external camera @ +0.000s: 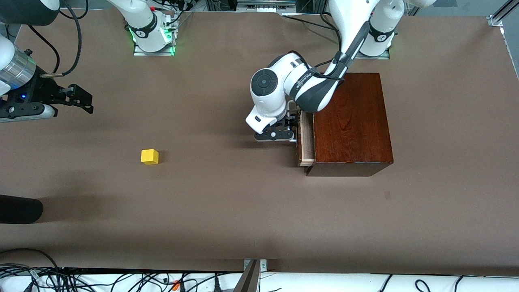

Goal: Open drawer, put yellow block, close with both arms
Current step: 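Pull the drawer open with the left gripper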

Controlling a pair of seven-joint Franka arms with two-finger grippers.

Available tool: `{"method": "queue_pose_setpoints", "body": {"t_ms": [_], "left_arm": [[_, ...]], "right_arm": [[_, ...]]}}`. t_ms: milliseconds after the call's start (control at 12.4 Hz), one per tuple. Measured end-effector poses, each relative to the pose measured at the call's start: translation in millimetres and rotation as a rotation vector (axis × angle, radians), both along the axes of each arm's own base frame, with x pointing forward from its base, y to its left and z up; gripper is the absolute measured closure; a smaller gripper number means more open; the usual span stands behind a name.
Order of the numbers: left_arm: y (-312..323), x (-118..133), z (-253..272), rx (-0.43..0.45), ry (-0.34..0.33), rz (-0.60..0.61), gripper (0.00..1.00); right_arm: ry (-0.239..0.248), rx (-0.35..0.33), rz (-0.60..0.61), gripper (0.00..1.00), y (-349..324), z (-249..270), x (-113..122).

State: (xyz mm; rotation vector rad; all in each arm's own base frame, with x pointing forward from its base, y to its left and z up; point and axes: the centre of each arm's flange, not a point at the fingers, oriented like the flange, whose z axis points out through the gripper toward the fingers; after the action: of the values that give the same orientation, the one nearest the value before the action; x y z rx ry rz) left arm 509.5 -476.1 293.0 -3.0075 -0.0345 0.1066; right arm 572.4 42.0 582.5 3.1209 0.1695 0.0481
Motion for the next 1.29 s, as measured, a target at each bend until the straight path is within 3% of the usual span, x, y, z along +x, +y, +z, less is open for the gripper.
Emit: {"method": "queue_pose_setpoints", "body": {"t_ms": [1290], "left_arm": [[-12,2,11,-0.039,0.010,0.026,0.00]], "right_arm": [[0.004,0.000,0.000,0.00,0,-2,1]]}}
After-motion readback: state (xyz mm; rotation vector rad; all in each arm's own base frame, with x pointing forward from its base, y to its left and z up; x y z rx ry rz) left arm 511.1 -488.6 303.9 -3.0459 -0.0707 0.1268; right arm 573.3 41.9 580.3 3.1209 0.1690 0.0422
